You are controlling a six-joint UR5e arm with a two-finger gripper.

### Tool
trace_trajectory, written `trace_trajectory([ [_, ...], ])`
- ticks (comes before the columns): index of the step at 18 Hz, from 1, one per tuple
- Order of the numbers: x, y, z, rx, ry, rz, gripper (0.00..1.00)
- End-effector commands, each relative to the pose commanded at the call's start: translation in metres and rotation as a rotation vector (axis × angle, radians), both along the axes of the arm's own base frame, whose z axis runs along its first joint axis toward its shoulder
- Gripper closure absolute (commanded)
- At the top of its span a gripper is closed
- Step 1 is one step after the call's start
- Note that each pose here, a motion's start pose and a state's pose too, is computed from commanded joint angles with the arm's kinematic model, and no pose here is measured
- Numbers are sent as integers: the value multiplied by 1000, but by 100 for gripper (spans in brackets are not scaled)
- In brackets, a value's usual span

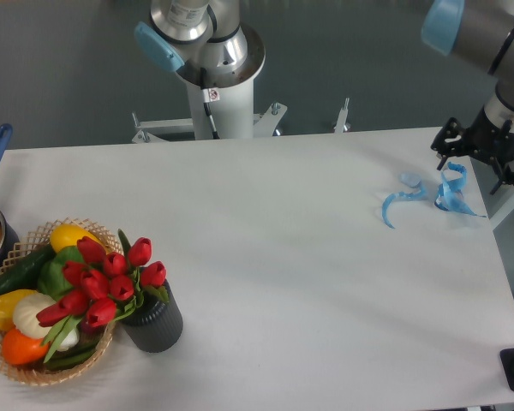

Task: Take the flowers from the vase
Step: 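Move the open gripper from the blue ribbon toward the red tulips in the black vase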

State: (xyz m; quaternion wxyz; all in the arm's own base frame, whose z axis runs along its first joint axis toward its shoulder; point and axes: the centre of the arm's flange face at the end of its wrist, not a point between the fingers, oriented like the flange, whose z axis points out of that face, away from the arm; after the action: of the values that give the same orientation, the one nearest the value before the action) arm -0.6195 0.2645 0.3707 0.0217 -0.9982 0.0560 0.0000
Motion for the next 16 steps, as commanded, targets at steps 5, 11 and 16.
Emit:
trace_trajectory([
  [5,8,14,1,0,8,-32,0],
  [11,30,41,-16,48,3,-15,0],
  [16,70,47,-16,237,-68,50,0],
])
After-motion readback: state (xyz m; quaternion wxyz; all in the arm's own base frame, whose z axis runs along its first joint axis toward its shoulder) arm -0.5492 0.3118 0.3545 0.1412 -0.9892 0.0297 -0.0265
